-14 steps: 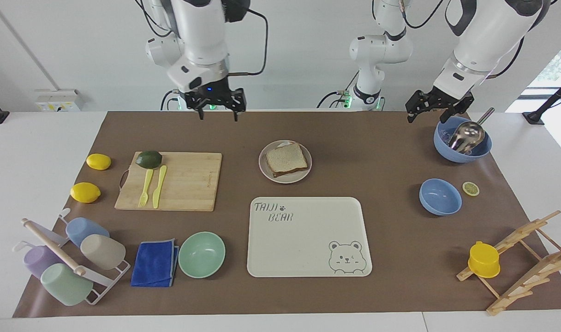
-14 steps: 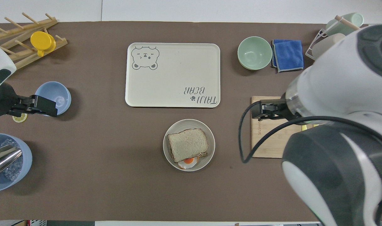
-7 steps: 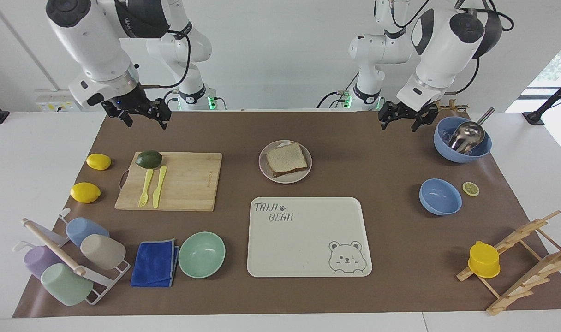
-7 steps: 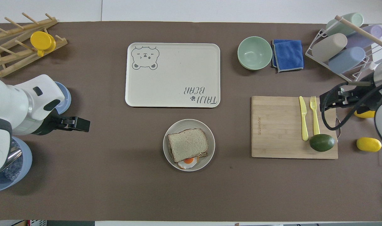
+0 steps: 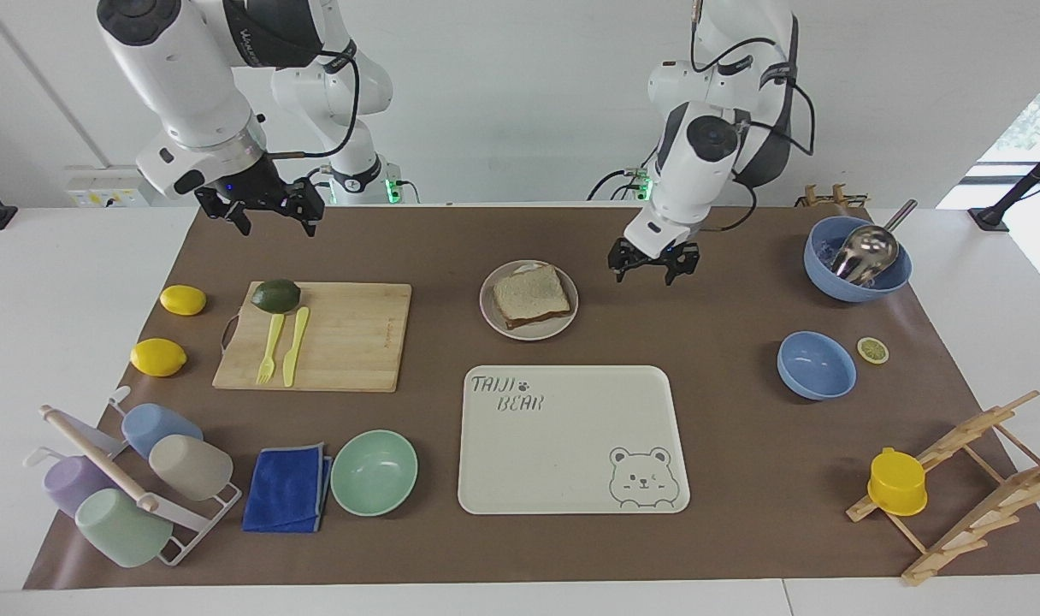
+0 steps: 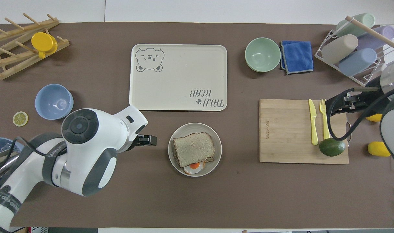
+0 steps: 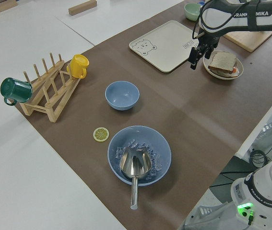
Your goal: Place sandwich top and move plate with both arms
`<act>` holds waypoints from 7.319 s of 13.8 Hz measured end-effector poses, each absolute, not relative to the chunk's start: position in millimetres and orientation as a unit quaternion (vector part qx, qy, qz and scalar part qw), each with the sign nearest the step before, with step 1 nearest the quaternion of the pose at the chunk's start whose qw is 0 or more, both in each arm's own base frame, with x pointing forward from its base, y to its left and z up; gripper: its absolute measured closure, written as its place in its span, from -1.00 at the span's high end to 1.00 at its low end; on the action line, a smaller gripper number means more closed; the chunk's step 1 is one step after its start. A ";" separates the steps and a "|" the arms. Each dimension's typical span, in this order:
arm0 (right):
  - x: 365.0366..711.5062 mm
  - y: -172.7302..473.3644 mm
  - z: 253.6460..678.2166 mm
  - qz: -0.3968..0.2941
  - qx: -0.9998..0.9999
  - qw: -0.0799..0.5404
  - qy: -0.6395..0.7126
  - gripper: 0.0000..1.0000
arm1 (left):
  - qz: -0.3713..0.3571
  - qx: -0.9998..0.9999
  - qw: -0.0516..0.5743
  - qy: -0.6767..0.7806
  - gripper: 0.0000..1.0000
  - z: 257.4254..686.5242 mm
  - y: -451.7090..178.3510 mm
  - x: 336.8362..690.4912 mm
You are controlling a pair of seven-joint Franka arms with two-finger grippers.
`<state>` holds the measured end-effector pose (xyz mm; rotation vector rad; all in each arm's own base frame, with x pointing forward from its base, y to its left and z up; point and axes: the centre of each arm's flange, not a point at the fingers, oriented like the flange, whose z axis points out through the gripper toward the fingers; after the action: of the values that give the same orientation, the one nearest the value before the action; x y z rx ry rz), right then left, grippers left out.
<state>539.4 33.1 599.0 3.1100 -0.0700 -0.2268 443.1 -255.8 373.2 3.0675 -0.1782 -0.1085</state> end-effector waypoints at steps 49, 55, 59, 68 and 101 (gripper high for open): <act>527.5 -17.2 605.1 -0.063 0.998 0.002 -0.013 1.00 | -0.075 0.991 0.102 -0.040 -0.91 404.6 -263.5 503.3; 527.5 -17.2 605.1 -0.063 0.998 0.002 -0.013 1.00 | -0.051 0.990 0.134 0.007 -0.91 453.1 -217.9 584.5; 527.5 -17.2 605.1 -0.063 0.998 0.002 -0.013 1.00 | -0.054 0.987 0.148 0.016 -0.91 436.5 -218.1 651.4; 527.5 -17.2 605.1 -0.063 0.998 0.002 -0.013 1.00 | -0.034 0.986 0.163 0.013 -0.91 353.3 -256.6 702.0; 527.5 -17.2 605.1 -0.063 0.998 0.002 -0.013 1.00 | -0.069 0.997 0.032 0.032 1.00 636.5 -61.0 550.1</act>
<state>527.5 -17.2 605.1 3.1302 -0.0406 -0.1969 550.1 -61.0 636.5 3.0681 0.0971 -0.2110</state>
